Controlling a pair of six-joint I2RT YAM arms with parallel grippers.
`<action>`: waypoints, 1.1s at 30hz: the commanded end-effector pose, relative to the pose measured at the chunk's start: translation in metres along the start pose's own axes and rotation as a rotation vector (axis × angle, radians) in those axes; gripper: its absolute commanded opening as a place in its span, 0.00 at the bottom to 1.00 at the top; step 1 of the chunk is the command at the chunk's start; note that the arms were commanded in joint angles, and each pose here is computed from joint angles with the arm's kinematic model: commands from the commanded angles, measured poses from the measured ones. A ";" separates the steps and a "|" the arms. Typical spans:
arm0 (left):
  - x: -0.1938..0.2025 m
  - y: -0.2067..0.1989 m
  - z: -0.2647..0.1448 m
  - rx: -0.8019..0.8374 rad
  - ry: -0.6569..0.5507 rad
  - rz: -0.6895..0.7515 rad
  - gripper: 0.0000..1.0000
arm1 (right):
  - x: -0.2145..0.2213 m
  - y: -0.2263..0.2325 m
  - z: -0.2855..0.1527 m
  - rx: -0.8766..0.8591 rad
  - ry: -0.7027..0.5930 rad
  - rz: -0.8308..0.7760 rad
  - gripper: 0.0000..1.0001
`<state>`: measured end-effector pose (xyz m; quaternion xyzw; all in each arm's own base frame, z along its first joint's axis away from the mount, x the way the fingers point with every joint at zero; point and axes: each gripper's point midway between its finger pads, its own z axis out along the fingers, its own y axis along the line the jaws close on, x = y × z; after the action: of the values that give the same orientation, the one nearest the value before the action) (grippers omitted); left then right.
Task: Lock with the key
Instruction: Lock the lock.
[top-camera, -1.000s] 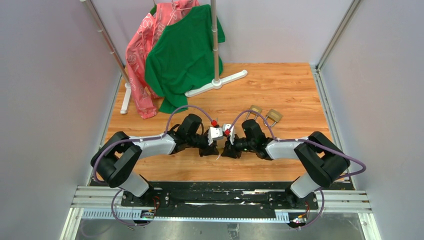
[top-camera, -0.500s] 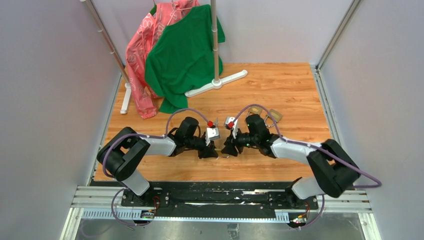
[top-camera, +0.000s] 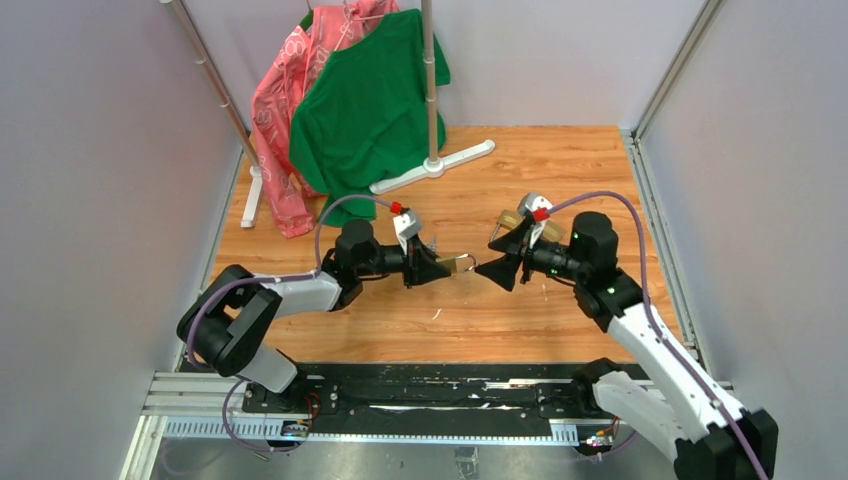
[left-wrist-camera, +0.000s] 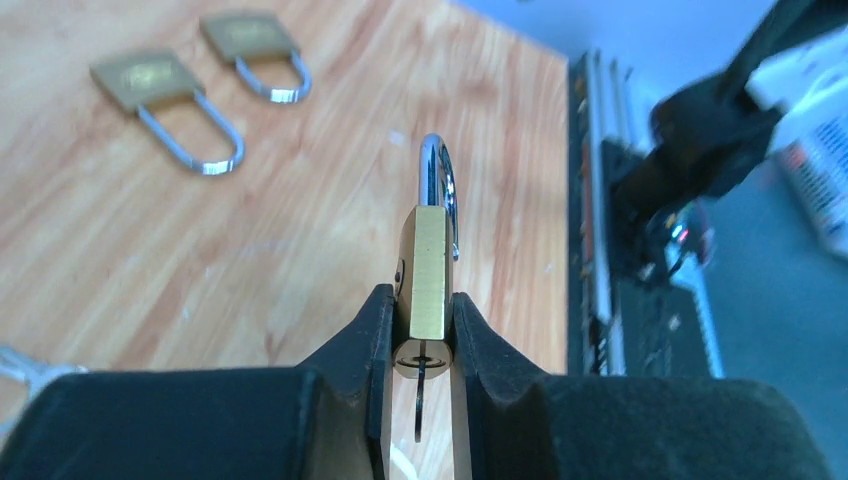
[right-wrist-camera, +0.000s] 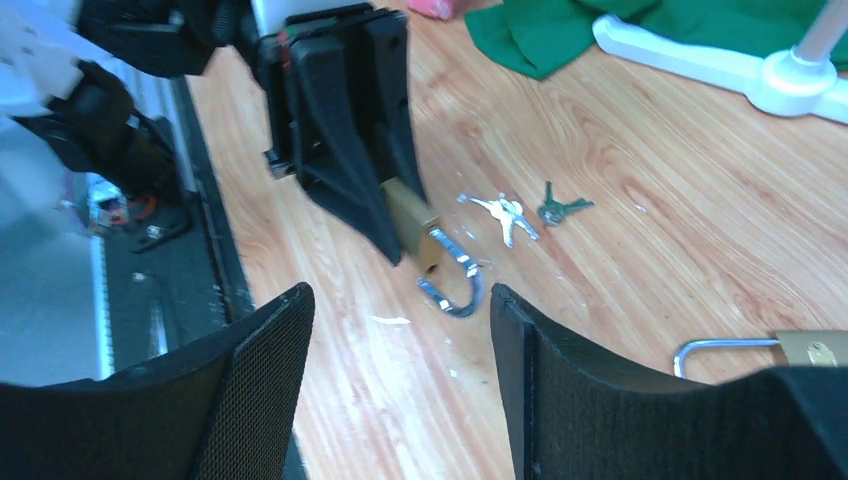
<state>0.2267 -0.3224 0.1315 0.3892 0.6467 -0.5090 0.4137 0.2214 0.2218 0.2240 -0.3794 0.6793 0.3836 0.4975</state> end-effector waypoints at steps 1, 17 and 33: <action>-0.087 -0.032 -0.007 0.084 -0.281 -0.015 0.00 | 0.004 0.024 -0.013 -0.050 -0.016 0.176 0.67; -0.101 -0.052 -0.017 0.120 -0.319 0.021 0.00 | -0.033 0.020 0.003 -0.176 -0.149 0.245 0.63; -0.103 -0.060 -0.013 0.157 -0.325 0.051 0.00 | -0.044 0.023 0.019 -0.226 -0.149 0.235 0.00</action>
<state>0.2149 -0.3263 0.2229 0.3273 0.5702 -0.5954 0.4618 0.2233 0.2463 0.2395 -0.2873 0.6687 0.5334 0.4311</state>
